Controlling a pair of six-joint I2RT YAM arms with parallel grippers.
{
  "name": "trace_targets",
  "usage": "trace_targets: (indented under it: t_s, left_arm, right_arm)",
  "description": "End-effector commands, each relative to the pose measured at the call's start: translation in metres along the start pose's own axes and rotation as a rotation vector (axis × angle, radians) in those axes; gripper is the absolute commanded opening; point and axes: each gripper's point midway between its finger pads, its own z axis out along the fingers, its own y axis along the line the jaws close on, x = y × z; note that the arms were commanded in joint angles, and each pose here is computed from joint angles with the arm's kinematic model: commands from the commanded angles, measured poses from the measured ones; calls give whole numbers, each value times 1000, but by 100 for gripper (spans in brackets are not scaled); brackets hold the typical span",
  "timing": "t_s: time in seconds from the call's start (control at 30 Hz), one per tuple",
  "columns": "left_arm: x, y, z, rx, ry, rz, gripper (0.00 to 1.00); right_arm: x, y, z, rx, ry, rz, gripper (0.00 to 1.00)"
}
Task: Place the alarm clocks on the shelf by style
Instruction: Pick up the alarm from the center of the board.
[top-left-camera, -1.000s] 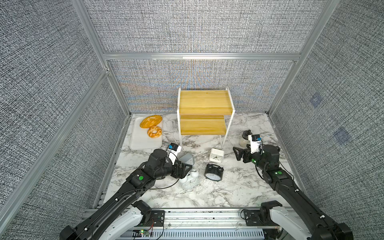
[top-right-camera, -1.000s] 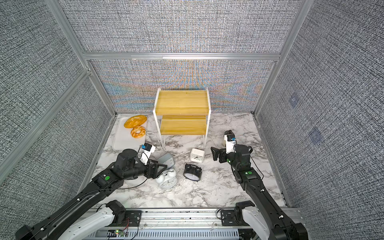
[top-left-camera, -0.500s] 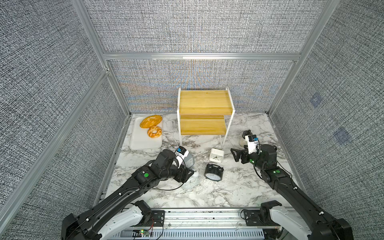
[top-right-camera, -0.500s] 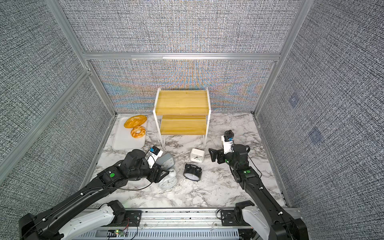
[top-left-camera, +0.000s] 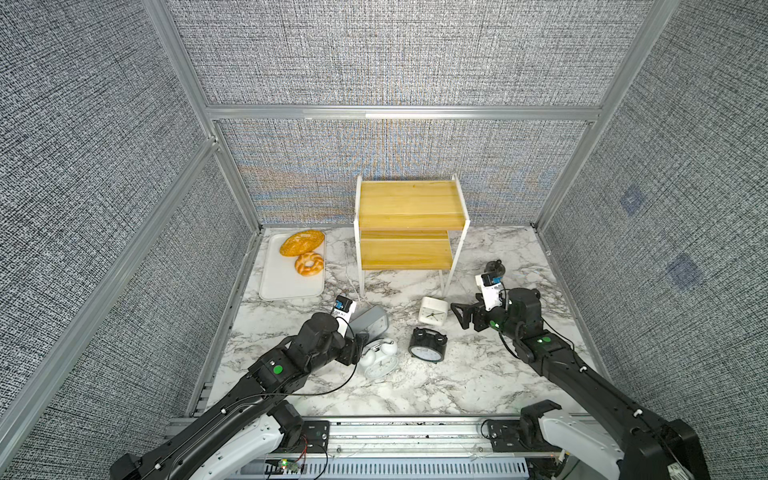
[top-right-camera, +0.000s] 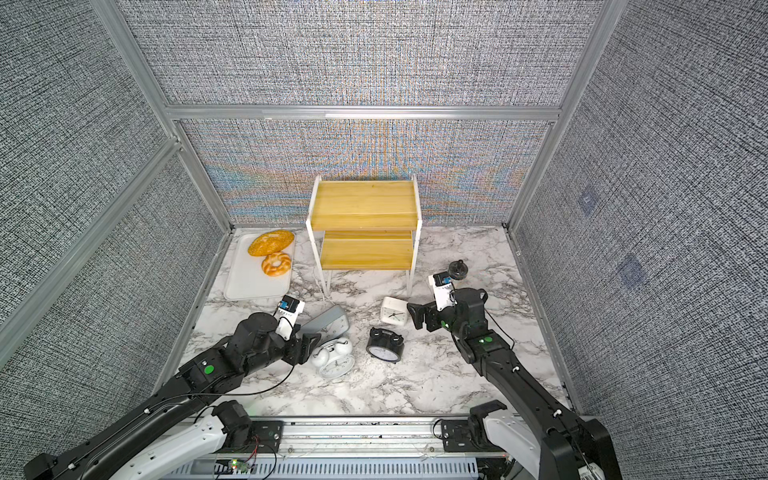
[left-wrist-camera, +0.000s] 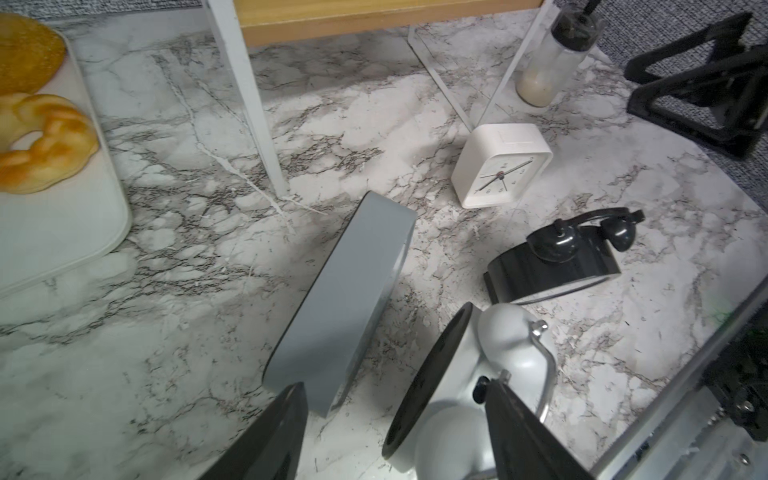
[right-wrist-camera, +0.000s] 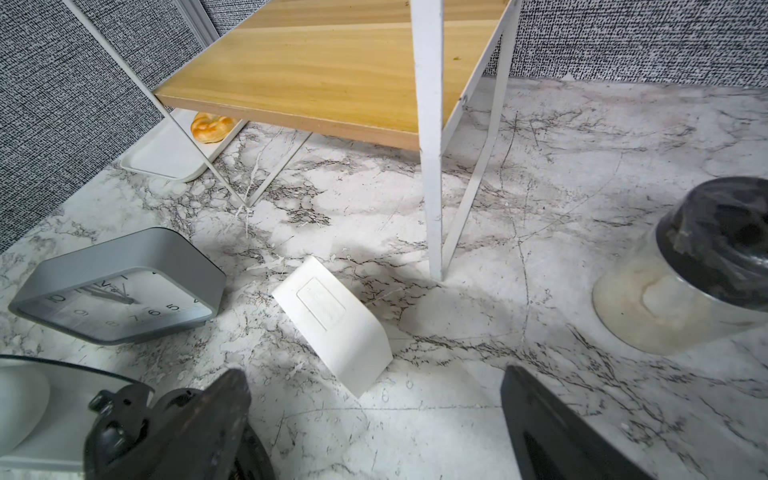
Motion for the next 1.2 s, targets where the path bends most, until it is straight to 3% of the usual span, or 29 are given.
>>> trace_targets:
  t_s: [0.0, 0.27, 0.47, 0.83, 1.17]
  left_arm:
    - [-8, 14, 5, -89, -29, -8, 75]
    - [-13, 32, 12, -178, 6, 46, 100]
    - [-13, 27, 25, -128, 46, 117, 99]
    - [-9, 34, 50, -121, 88, 130, 87]
    - [-3, 34, 66, -87, 170, 98, 90]
  right_arm:
    - [-4, 0, 0, 4, -6, -15, 99]
    - [-2, 3, 3, -2, 8, -20, 99]
    - [-3, 4, 3, 0, 8, -26, 99]
    - [0, 3, 6, 2, 21, -27, 99]
    - [3, 0, 8, 15, 30, -25, 99]
